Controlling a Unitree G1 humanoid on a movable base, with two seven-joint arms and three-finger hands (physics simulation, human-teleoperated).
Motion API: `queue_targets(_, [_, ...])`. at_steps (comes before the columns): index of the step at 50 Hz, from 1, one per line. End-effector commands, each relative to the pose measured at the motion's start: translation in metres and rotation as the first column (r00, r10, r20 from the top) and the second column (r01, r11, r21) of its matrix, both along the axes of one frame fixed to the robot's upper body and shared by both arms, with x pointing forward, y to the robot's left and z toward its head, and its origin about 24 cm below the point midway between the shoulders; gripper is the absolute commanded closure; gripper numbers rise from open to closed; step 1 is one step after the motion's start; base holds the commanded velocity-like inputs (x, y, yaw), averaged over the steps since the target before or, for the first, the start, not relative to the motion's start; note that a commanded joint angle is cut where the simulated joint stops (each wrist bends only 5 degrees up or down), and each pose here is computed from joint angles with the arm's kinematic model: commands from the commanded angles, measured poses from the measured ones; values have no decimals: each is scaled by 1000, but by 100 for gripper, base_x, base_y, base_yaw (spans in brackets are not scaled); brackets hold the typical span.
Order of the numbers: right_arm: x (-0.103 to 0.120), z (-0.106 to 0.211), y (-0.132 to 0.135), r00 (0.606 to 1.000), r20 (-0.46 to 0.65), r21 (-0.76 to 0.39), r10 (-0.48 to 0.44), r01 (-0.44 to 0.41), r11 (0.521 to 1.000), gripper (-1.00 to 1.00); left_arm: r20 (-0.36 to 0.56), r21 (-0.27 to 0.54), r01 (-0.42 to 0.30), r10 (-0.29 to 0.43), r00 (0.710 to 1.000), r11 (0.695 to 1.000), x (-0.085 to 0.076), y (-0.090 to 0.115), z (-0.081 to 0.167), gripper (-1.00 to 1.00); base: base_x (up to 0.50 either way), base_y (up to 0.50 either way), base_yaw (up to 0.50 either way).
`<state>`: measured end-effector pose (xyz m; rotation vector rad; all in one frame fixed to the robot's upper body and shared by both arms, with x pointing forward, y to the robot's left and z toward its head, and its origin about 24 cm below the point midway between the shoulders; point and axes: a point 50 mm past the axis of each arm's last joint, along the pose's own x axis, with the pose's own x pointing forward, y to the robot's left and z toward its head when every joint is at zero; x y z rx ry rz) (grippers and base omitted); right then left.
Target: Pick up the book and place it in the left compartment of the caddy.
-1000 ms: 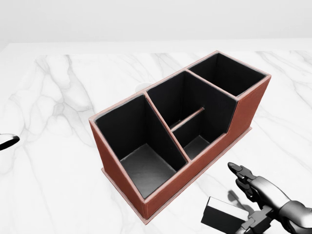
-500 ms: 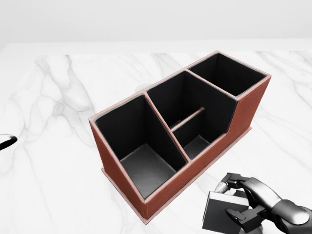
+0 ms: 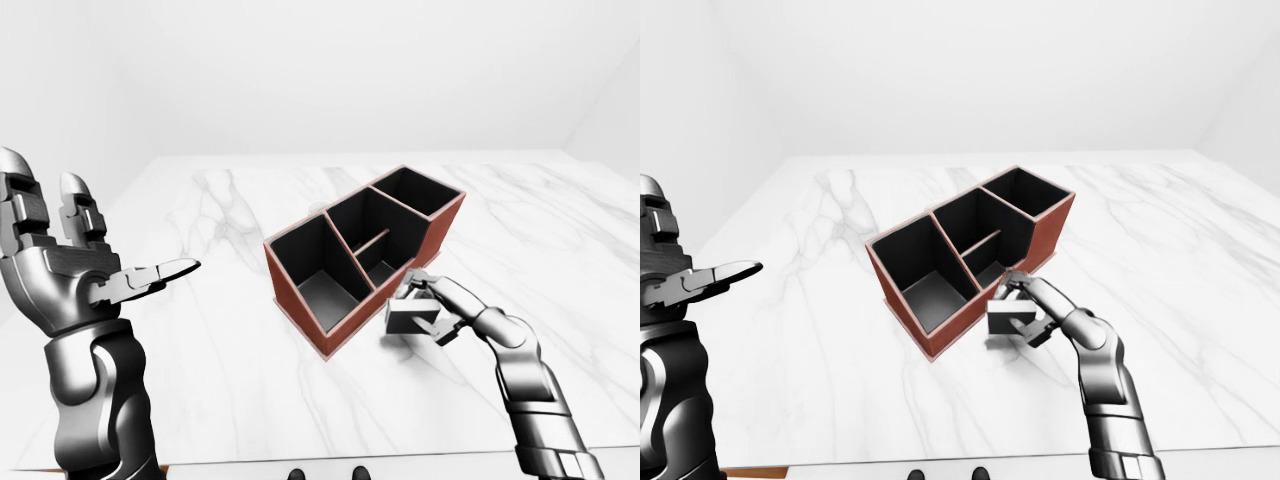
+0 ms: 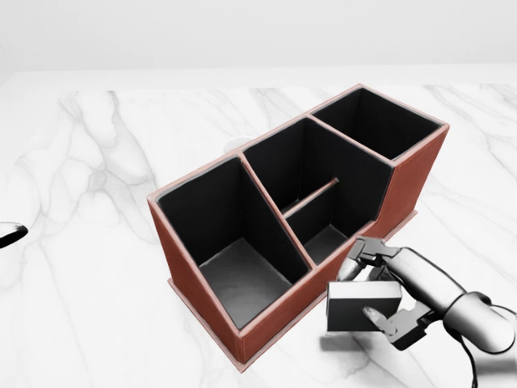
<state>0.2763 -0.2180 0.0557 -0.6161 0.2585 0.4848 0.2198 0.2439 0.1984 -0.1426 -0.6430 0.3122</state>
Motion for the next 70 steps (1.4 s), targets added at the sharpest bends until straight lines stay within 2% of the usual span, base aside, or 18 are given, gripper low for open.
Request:
queue_targets(1, [-8, 71, 24, 946, 307, -113, 106, -74, 991, 100, -2, 0, 1, -1, 1000, 1000, 0, 0, 0, -100, 0, 0, 0])
queue_targets(10, [-13, 100, 40, 889, 424, -184, 175, -105, 977, 100, -2, 0, 2, -2, 1000, 1000, 1, -1, 0, -100, 0, 0, 0])
queue_targets(13, [-13, 113, 45, 858, 479, -162, 183, -119, 980, 100, 0, 1, 2, -1, 1000, 1000, 1, -1, 0, -100, 0, 0, 0])
queue_targets(21, [-7, 118, 53, 845, 485, -210, 224, -136, 968, 100, 3, 0, 1, -1, 1000, 1000, 0, -1, 1, -100, 0, 0, 0])
queue_targets(26, [-7, 131, 62, 810, 526, -242, 261, -151, 958, 100, -2, 1, 2, -2, 1000, 1000, 1, -1, 0, -100, 0, 0, 0])
queue_targets(36, [3, 133, 68, 808, 523, -228, 270, -172, 958, 100, 11, 0, 0, 0, 1000, 1000, -1, 0, 2, -100, 0, 0, 0])
queue_targets(43, [17, 127, 70, 835, 488, -169, 255, -195, 966, 100, 11, 1, 0, 0, 1000, 1000, -1, -1, 2, -100, 0, 0, 0])
queue_targets(50, [25, 128, 77, 836, 478, -138, 268, -230, 963, 100, 35, 3, -3, 3, 999, 1000, -5, -1, 7, -100, 0, 0, 0])
queue_targets(56, [33, 122, 76, 856, 452, -86, 250, -237, 968, 100, -3, 2, 1, -1, 1000, 1000, 1, -1, -1, -100, 0, 0, 0])
queue_targets(64, [43, 111, 84, 880, 399, -15, 259, -277, 961, 100, 11, 5, -2, 1, 1000, 1000, -1, -1, 2, -100, 0, 0, 0])
queue_targets(67, [46, 109, 88, 884, 383, -7, 267, -286, 958, 100, 43, 6, -5, 4, 999, 1000, -6, -2, 8, -100, 0, 0, 0])
queue_targets(70, [50, 107, 92, 888, 367, -3, 276, -296, 955, 100, 13, 6, -2, 2, 1000, 1000, -2, -1, 3, -100, 0, 0, 0])
